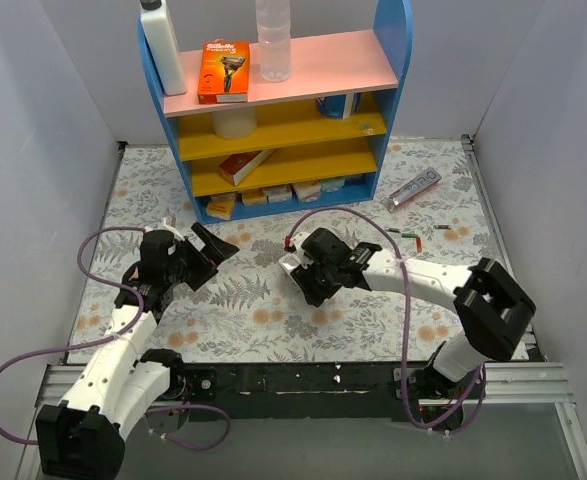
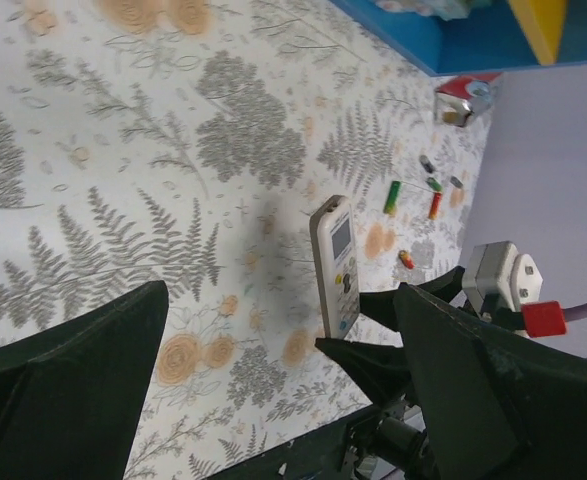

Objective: Load the batteries into the remote control
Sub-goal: Pick up the remote control from the center of the board, then adjust the remote control.

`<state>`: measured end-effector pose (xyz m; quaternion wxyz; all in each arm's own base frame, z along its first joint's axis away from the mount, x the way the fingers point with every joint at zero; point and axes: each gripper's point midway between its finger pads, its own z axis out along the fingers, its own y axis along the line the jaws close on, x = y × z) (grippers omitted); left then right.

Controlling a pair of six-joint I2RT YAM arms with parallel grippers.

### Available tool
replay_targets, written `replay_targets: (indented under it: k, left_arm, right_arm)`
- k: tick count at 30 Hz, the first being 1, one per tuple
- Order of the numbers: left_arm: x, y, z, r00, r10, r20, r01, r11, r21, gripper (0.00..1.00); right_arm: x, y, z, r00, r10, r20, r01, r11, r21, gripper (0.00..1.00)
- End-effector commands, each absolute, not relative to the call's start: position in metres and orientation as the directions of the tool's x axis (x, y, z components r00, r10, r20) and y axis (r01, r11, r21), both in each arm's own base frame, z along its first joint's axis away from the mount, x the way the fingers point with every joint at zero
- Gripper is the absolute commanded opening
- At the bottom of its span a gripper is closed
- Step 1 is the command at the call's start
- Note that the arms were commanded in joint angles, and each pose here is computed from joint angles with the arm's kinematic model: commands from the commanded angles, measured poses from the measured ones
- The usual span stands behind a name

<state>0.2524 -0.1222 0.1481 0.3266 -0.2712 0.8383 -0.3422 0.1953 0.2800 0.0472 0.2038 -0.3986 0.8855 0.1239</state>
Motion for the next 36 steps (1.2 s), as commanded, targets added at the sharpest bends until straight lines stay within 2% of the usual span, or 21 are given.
replay_targets:
  k: [1, 4, 6, 10, 15, 24, 30, 36]
  left_arm:
    - [0.26, -0.152, 0.194, -0.645, -0.62, -0.447, 0.016, 0.574, -0.819, 0.98]
    - [0.257, -0.176, 0.212, -0.655, -0.574, -0.491, 0.151, 0.538, -0.829, 0.98]
    - [0.254, -0.192, 0.227, -0.642, -0.548, -0.537, 0.257, 0.506, -0.824, 0.98]
    - [0.249, -0.21, 0.244, -0.619, -0.51, -0.597, 0.382, 0.469, -0.796, 0.98]
    - [0.239, -0.22, 0.265, -0.584, -0.495, -0.643, 0.509, 0.394, -0.765, 0.98]
    - [0.216, -0.225, 0.273, -0.608, -0.497, -0.619, 0.567, 0.274, -0.777, 0.98]
    - [0.214, -0.227, 0.273, -0.623, -0.497, -0.605, 0.563, 0.252, -0.787, 0.98]
    - [0.213, -0.232, 0.273, -0.648, -0.491, -0.582, 0.559, 0.213, -0.801, 0.86]
  right_arm:
    - [0.187, 0.328, 0.106, -0.555, -0.501, -0.664, -0.795, 0.555, 0.246, 0.12]
    - [0.172, 0.346, 0.142, -0.535, -0.405, -0.742, -0.823, 0.448, 0.349, 0.11]
    - [0.164, 0.352, 0.152, -0.543, -0.366, -0.756, -0.825, 0.402, 0.397, 0.11]
    - [0.149, 0.368, 0.199, -0.511, -0.227, -0.829, -0.854, 0.243, 0.46, 0.09]
    - [0.132, 0.373, 0.218, -0.545, -0.162, -0.823, -0.838, 0.128, 0.53, 0.07]
    - [0.123, 0.362, 0.247, -0.602, -0.026, -0.798, -0.798, -0.037, 0.602, 0.06]
    - [0.118, 0.357, 0.247, -0.625, -0.025, -0.78, -0.776, -0.091, 0.624, 0.06]
    - [0.116, 0.358, 0.251, -0.625, -0.02, -0.78, -0.773, -0.122, 0.623, 0.06]
